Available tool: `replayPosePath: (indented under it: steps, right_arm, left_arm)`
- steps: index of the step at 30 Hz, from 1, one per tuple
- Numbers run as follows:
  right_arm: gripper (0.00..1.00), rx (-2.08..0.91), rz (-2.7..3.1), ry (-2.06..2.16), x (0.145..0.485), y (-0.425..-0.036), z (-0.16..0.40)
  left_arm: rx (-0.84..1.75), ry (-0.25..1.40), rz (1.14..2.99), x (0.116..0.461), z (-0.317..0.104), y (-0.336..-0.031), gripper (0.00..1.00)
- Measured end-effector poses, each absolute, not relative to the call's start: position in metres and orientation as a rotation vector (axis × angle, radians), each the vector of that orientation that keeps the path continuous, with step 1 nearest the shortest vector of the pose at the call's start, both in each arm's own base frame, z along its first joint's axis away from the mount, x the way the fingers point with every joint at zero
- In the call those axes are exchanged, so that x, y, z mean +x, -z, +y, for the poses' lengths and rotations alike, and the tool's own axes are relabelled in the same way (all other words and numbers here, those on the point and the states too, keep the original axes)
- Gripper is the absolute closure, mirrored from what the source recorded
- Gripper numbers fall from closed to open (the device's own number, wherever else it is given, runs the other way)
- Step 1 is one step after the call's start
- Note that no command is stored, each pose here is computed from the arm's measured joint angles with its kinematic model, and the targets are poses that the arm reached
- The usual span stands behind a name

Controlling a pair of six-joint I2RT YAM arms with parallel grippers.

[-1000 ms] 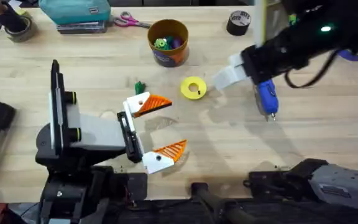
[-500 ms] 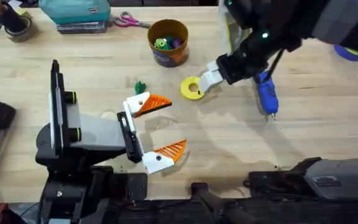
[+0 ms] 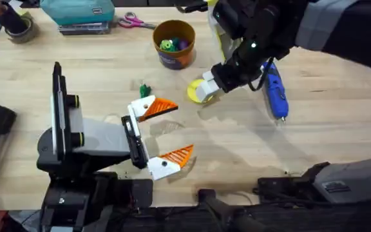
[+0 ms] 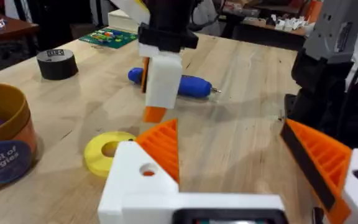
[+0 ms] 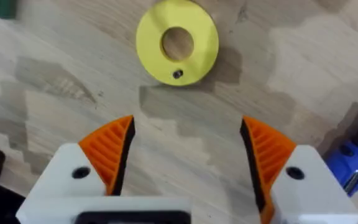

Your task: Pick up the gripper from the table and insert it into the empty holder that is missing its gripper. Then pick up a screw, insert it into the mounting hole, and use the screwdriver to tighten it. Finally, clean up the table by picking up the vegetable and placing it into the bucket.

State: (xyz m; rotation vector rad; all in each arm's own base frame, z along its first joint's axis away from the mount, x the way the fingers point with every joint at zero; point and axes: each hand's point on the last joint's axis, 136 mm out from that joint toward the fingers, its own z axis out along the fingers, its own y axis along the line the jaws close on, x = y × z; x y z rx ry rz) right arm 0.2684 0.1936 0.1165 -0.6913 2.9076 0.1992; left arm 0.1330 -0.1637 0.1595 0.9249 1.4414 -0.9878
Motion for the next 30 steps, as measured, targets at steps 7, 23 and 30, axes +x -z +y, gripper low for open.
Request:
replayPosePath:
  steps: [7, 23, 30]
  right_arm:
    - [0.004, -0.691, 2.799, -0.247, 0.267, -0.133, 0.197]
    - [0.005, -0.678, 2.713, -0.217, 0.277, -0.106, 0.195]
    - [0.008, -0.698, 2.74, -0.195, 0.281, -0.09, 0.197]
  left_arm:
    - [0.925, 0.988, 1.441, 0.133, -0.164, -0.159, 0.015]
    - [0.925, 0.988, 1.441, 0.133, -0.164, -0.159, 0.015]
    - [0.925, 0.988, 1.442, 0.133, -0.164, -0.159, 0.015]
